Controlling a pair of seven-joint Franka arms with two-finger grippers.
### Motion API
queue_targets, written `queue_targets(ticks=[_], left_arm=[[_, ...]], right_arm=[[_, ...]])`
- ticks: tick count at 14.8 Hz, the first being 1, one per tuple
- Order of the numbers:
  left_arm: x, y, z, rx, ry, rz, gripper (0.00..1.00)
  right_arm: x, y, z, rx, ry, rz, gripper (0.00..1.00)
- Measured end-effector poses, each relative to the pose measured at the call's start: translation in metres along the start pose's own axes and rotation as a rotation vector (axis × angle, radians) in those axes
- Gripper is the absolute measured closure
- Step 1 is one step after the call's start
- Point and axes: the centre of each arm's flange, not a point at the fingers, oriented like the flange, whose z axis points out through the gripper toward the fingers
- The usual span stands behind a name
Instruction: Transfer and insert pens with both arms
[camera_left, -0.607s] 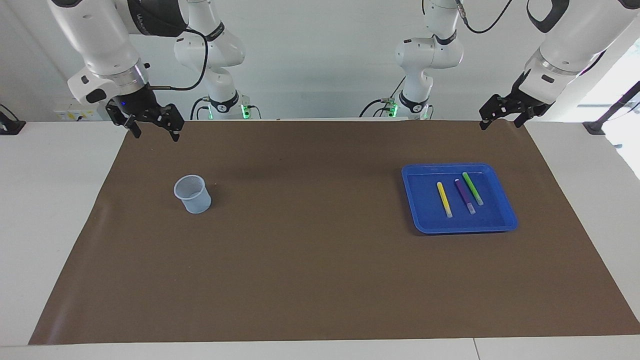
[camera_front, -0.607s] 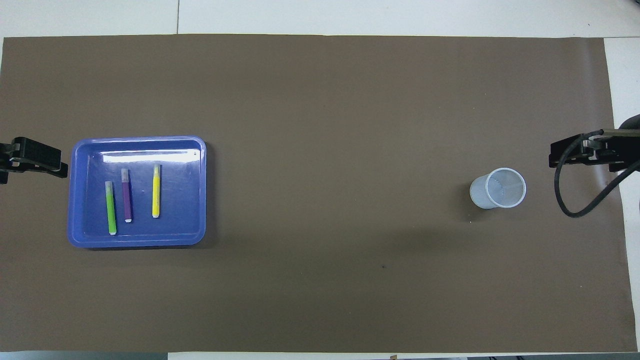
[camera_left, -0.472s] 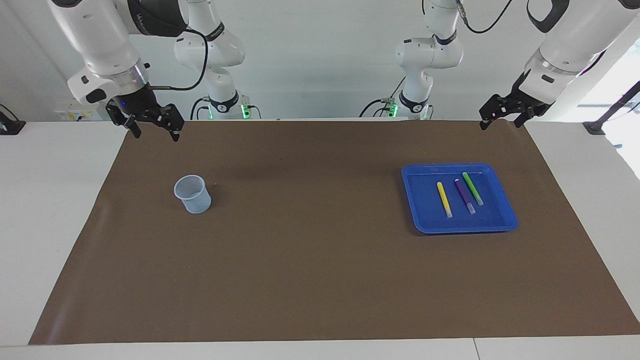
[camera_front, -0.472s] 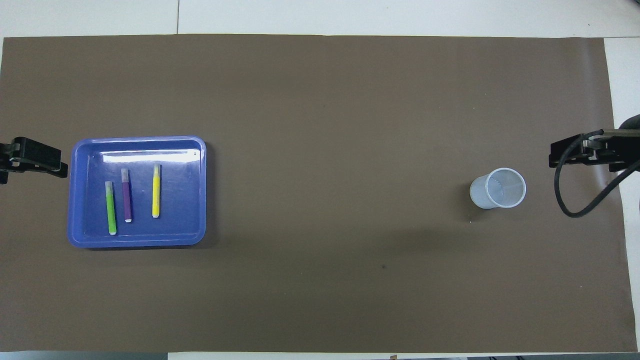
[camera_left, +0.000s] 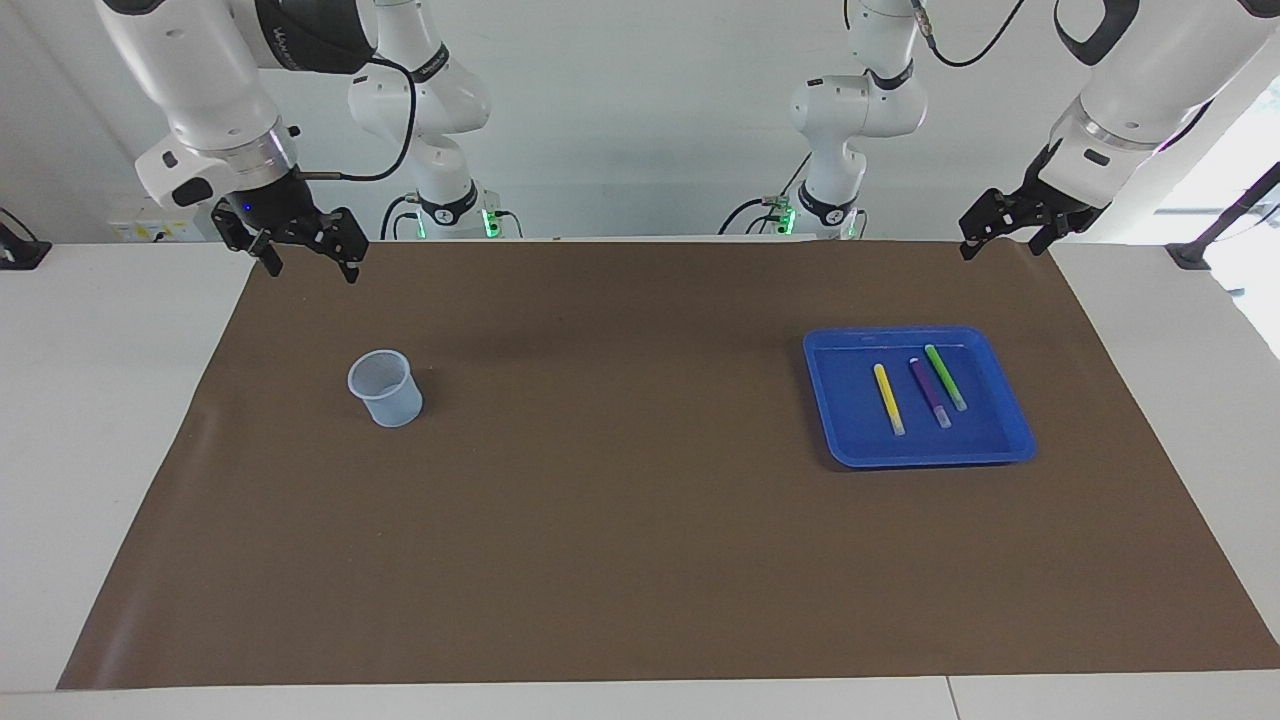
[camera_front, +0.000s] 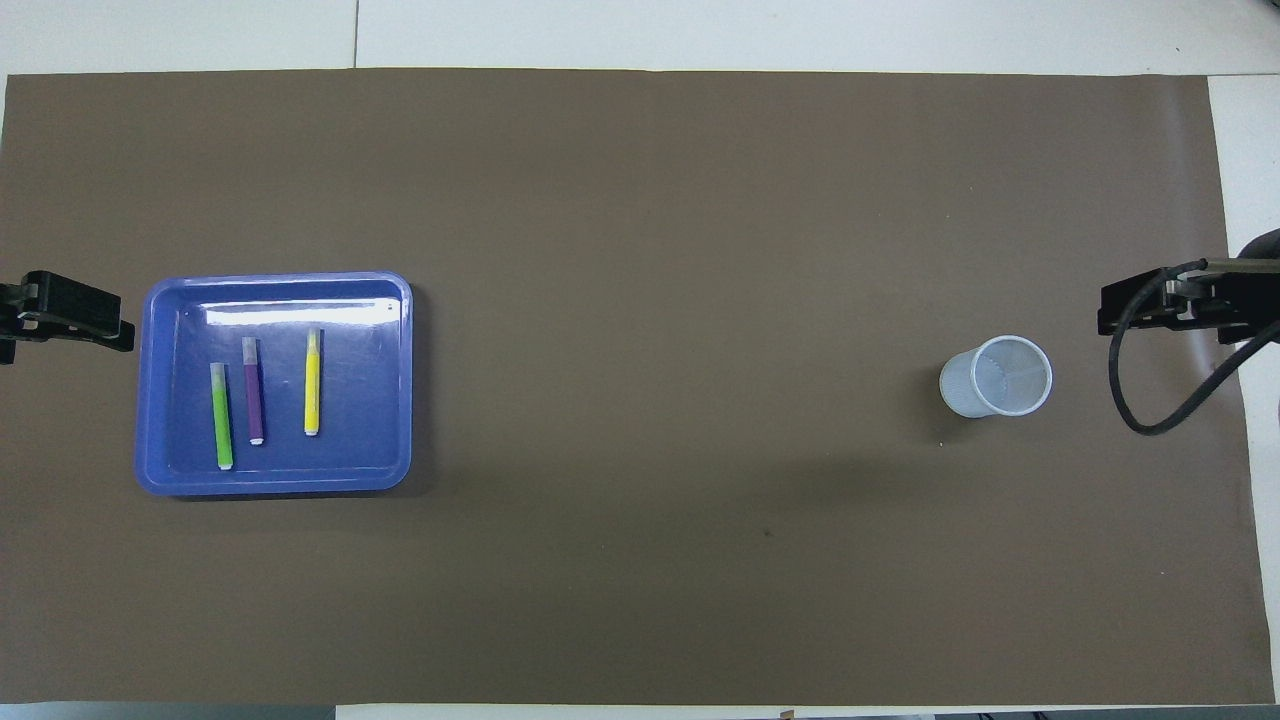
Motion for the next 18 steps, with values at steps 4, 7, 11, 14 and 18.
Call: queue_targets(ticks=[4,7,11,14,18], left_arm=[[-0.003,-0.023,0.038,-0.008,0.029,-0.038,0.0],[-0.003,-0.054,0.095,-0.013,0.027,-0.007,0.0],[-0.001,-0.098,0.211,-0.013,0.015,0.1,0.01],[0.01,-0.108,0.267,-0.011,-0.009,0.126,0.07],[0.019,-0.109,0.296,-0.005,-0.005,0.129,0.17]], right_arm=[[0.0,0.0,0.0,0.0,0.0,0.0,0.0],[0.0,0.0,0.0,0.0,0.0,0.0,0.0],[0.0,0.0,0.0,0.0,0.0,0.0,0.0],[0.0,0.0,0.0,0.0,0.0,0.0,0.0],[0.0,0.0,0.0,0.0,0.0,0.0,0.0]])
